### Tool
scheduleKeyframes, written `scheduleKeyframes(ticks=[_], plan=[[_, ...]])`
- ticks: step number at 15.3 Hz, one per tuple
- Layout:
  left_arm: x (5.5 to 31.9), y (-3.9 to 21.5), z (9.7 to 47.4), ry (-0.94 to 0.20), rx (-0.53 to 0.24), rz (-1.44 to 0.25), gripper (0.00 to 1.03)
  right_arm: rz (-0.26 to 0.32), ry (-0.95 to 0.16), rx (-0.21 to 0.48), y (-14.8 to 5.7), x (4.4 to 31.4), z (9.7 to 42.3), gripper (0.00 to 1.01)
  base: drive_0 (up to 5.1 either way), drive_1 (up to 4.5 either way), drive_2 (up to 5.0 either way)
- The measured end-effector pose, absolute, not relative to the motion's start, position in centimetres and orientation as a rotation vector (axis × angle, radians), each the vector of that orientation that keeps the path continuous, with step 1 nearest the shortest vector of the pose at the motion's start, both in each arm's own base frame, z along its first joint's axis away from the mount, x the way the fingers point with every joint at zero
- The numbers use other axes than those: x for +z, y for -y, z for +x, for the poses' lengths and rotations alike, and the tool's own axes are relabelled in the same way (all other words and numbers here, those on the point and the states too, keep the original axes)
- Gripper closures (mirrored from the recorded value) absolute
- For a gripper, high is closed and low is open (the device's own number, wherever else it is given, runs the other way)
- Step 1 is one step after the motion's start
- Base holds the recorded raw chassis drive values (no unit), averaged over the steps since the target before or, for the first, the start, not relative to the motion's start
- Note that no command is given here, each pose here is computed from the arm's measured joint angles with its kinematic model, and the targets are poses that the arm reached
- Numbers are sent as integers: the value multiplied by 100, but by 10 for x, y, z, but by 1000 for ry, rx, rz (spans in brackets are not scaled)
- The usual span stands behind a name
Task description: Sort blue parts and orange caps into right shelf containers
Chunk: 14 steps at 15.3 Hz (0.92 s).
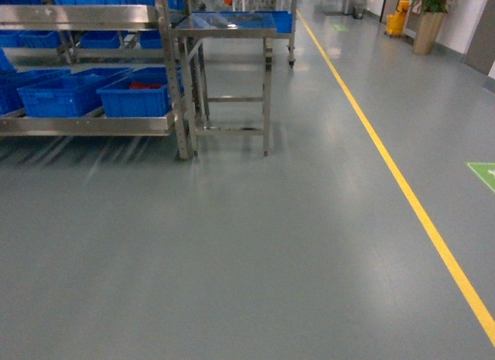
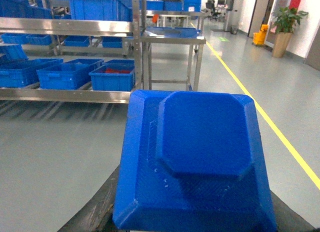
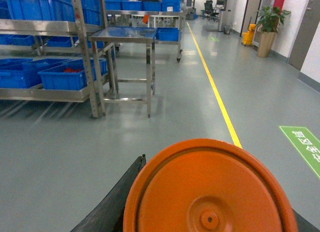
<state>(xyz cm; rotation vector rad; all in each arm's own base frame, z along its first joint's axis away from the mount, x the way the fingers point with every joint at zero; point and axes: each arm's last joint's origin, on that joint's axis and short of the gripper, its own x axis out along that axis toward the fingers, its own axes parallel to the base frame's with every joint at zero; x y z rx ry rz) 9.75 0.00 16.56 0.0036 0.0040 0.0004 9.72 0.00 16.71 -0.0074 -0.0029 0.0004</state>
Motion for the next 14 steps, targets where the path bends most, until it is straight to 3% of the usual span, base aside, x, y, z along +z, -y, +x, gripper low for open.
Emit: scheduleKeyframes(ticks=[14], plan=[[166,0,98,-2,0,3,59,-7,2,0,0,167,97,57,4,436,-429]])
